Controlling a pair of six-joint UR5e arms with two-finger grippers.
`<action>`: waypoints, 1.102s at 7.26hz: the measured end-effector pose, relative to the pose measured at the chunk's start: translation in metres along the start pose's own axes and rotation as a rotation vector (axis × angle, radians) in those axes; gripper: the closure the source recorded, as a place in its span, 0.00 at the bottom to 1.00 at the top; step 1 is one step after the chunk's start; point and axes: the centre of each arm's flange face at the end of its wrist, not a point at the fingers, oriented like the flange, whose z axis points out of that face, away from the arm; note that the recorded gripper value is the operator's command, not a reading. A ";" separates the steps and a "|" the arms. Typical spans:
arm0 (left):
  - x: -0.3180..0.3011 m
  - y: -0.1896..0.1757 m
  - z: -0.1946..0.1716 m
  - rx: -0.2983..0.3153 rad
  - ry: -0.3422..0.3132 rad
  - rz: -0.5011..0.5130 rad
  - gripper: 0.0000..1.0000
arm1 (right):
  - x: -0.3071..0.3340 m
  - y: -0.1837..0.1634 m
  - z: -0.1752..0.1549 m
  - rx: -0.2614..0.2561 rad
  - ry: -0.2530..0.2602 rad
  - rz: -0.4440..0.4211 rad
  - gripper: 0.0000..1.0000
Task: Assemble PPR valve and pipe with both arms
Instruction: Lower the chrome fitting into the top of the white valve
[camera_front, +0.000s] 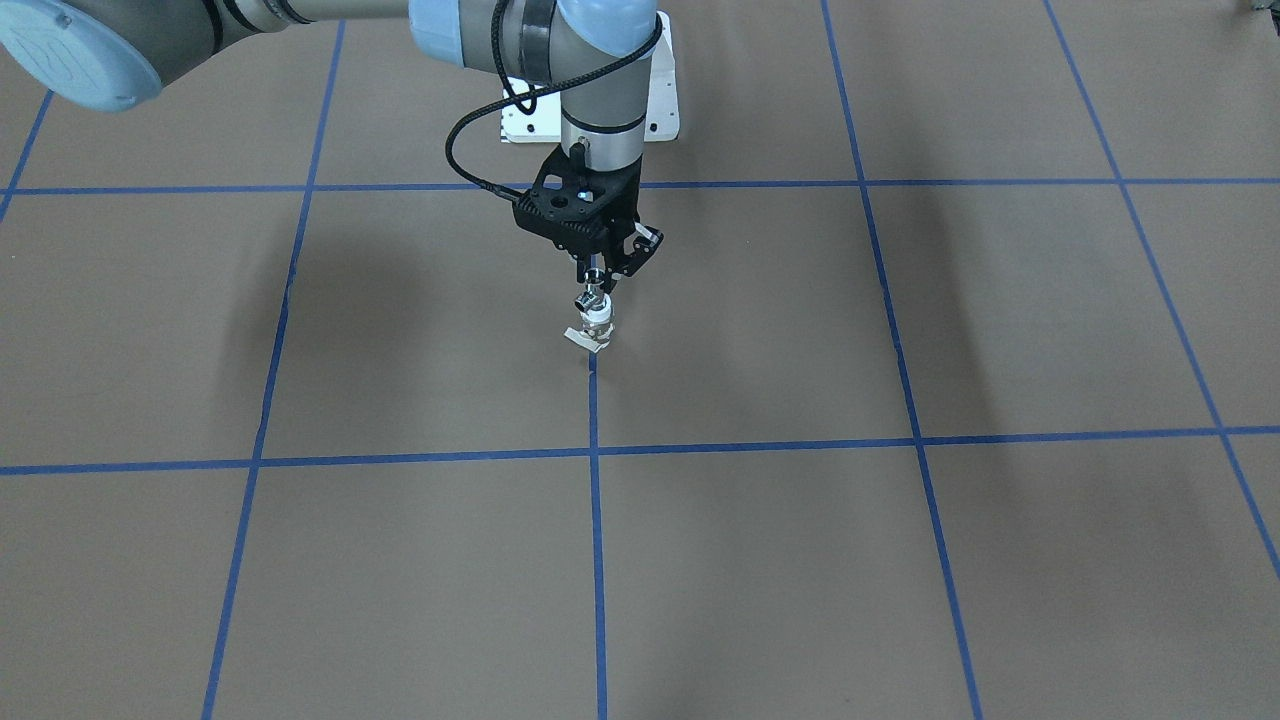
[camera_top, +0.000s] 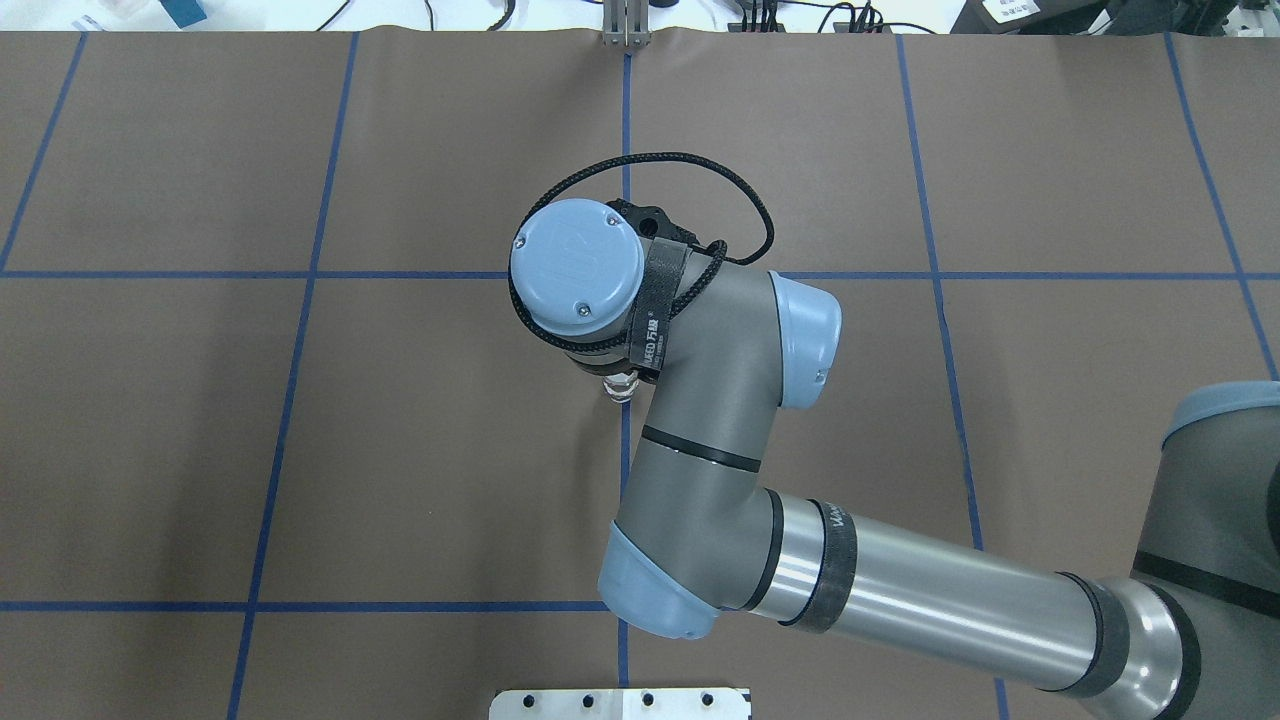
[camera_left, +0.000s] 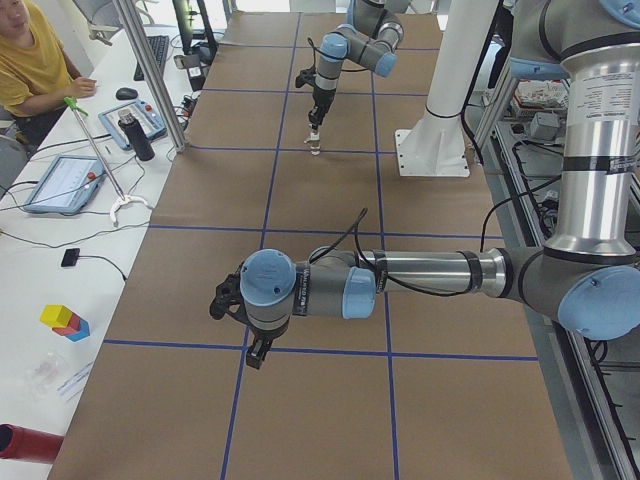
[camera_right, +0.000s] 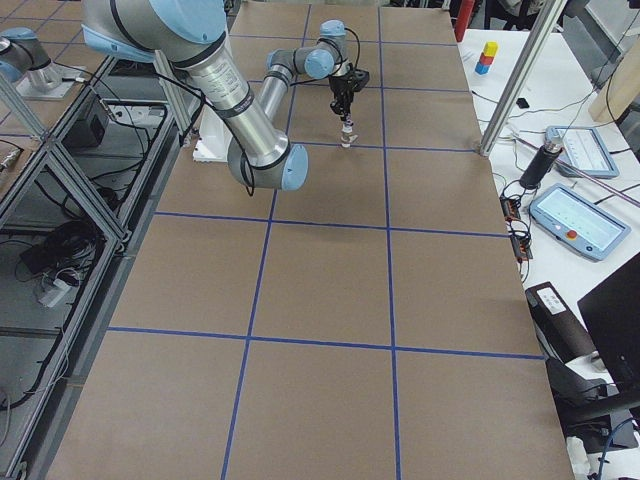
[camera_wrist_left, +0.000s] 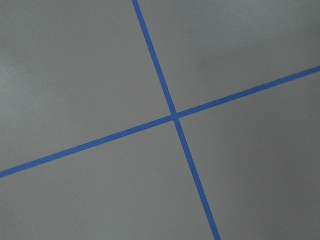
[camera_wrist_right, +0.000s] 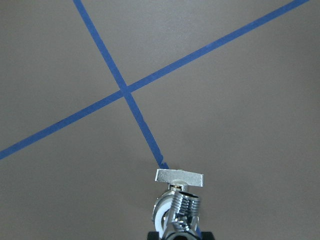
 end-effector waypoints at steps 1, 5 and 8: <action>0.000 0.000 0.000 0.000 0.000 0.000 0.00 | 0.000 0.000 0.001 -0.001 0.000 -0.005 0.66; 0.000 0.000 0.000 0.000 0.001 0.000 0.00 | 0.001 0.001 0.001 -0.001 0.002 -0.056 0.00; 0.000 0.000 0.000 0.000 0.001 -0.001 0.00 | -0.001 -0.002 -0.006 0.000 -0.013 -0.064 0.00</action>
